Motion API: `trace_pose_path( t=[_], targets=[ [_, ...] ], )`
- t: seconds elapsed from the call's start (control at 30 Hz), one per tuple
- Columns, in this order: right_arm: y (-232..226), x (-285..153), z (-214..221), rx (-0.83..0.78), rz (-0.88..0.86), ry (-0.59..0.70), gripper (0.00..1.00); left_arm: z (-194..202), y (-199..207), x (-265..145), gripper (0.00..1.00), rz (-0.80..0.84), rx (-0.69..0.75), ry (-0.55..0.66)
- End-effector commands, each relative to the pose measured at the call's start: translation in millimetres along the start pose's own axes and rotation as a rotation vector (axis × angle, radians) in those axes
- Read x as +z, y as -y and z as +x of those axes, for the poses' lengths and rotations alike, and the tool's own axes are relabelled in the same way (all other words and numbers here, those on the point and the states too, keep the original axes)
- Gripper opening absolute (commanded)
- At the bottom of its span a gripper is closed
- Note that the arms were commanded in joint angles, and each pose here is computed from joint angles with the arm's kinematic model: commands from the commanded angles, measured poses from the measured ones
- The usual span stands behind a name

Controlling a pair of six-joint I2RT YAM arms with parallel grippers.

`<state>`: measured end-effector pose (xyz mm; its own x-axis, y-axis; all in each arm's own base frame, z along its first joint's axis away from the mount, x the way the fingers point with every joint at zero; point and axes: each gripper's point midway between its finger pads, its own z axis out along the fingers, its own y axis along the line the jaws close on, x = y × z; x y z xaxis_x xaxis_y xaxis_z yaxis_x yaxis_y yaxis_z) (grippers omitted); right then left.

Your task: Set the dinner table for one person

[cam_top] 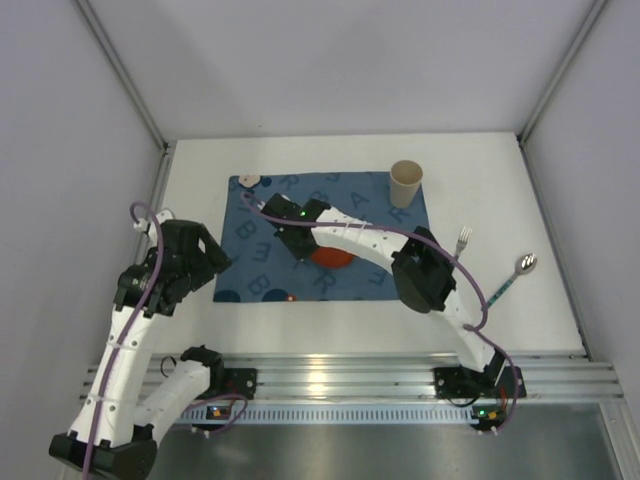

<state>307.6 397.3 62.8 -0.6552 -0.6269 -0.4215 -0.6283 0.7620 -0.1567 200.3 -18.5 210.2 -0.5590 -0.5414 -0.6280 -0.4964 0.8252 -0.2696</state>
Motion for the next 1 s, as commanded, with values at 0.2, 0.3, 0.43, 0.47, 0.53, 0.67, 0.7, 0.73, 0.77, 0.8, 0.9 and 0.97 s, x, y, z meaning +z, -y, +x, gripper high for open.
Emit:
trace_pose_path(
  t=[0.2, 0.3, 0.43, 0.47, 0.53, 0.67, 0.7, 0.73, 0.77, 0.8, 0.9, 0.97],
  targets=[
    [-11, 7, -25, 0.017, -0.019, 0.068, 0.03, -7, -4, -2, 0.87, -0.028, 0.035, 0.015],
    [-5, 6, -22, 0.026, -0.008, 0.063, 0.73, -5, 1, 2, 0.87, -0.019, 0.032, -0.002],
    [2, -13, -29, 0.034, -0.005, 0.111, 0.94, -3, 9, 8, 0.86, 0.003, 0.026, -0.019],
    [7, -27, -35, 0.042, -0.004, 0.14, 0.95, -3, 11, 10, 0.86, 0.008, 0.024, -0.022],
    [12, -42, -38, 0.051, -0.001, 0.164, 0.96, -4, 17, 13, 0.86, 0.02, 0.019, -0.029],
    [36, -105, -44, 0.101, 0.023, 0.266, 0.98, -7, 32, 20, 0.85, 0.054, 0.021, -0.048],
    [43, -117, -42, 0.116, 0.032, 0.285, 1.0, -8, 36, 20, 0.85, 0.064, 0.024, -0.05],
    [55, -148, -44, 0.154, 0.038, 0.35, 1.0, -10, 42, 24, 0.85, 0.076, 0.033, -0.05],
    [60, -148, -28, 0.162, 0.05, 0.332, 1.0, -11, 46, 25, 0.85, 0.085, 0.04, -0.048],
    [69, -155, -22, 0.184, 0.055, 0.341, 1.0, -12, 51, 26, 0.85, 0.097, 0.053, -0.047],
    [104, -174, 14, 0.301, 0.08, 0.331, 1.0, -10, 73, 34, 0.85, 0.133, 0.098, -0.053],
    [121, -181, 48, 0.378, 0.094, 0.286, 1.0, -2, 97, 39, 0.85, 0.165, 0.16, -0.055]
  ],
)
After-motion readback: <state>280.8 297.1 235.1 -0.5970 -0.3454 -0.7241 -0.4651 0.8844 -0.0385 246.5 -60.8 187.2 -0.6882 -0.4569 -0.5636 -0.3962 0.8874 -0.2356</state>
